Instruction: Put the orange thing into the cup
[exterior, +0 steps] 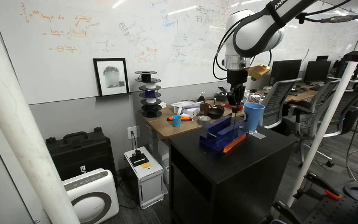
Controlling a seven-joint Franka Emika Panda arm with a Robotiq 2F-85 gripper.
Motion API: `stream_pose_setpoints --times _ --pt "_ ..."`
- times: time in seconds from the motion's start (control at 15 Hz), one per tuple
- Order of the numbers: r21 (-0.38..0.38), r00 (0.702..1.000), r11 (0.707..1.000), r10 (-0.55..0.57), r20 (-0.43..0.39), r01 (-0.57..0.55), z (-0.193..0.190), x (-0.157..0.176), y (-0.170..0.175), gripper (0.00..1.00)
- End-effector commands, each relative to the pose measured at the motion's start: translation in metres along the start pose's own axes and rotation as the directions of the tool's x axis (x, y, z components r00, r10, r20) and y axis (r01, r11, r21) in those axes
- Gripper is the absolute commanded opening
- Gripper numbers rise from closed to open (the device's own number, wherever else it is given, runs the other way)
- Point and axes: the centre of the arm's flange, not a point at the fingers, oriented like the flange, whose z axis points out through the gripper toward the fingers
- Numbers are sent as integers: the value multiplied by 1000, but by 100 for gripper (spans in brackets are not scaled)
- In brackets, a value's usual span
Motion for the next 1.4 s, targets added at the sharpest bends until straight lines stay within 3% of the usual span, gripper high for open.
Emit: stream_pose_setpoints --times 0.0,0.47,1.13,1.33 --pt "9 999 1000 -20 -37 20 -6 -12 8 16" --pt "15 994 998 -64 -87 65 -40 -13 26 16" --pt "10 966 994 -105 -236 111 -135 -29 36 15" --pt "-2 971 998 -69 -229 70 -154 -40 47 15"
